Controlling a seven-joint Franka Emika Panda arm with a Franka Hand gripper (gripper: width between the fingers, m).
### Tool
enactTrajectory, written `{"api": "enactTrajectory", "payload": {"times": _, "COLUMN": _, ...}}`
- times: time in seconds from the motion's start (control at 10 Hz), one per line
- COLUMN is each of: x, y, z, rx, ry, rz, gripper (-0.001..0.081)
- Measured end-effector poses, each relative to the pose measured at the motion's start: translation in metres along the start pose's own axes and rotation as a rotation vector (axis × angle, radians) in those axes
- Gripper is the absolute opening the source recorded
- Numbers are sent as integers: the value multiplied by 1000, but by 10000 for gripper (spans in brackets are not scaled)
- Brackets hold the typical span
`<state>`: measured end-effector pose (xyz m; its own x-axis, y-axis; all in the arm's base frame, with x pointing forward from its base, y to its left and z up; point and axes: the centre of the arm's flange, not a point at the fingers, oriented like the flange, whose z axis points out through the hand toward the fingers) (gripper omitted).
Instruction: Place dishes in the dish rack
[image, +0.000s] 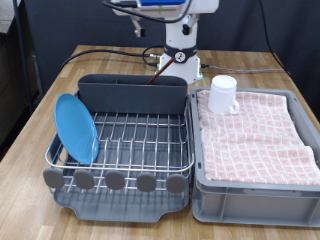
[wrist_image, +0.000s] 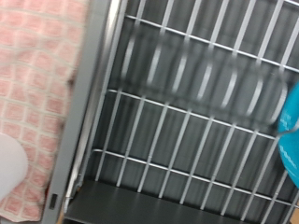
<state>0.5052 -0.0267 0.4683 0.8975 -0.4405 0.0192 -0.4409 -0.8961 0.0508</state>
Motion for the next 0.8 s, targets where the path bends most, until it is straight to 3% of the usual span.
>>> {"api": "enactTrajectory", "payload": {"times": 0.4, "x": -46, "y": -40, "z": 7, "rx": 9, "ry": 10, "rz": -122, "gripper": 802}}
{"api": "enactTrajectory", "payload": {"times": 0.8, "x": -96, "y": -69, "z": 10, "rx": -39, "ry": 13, "rz": -273, "gripper": 802}}
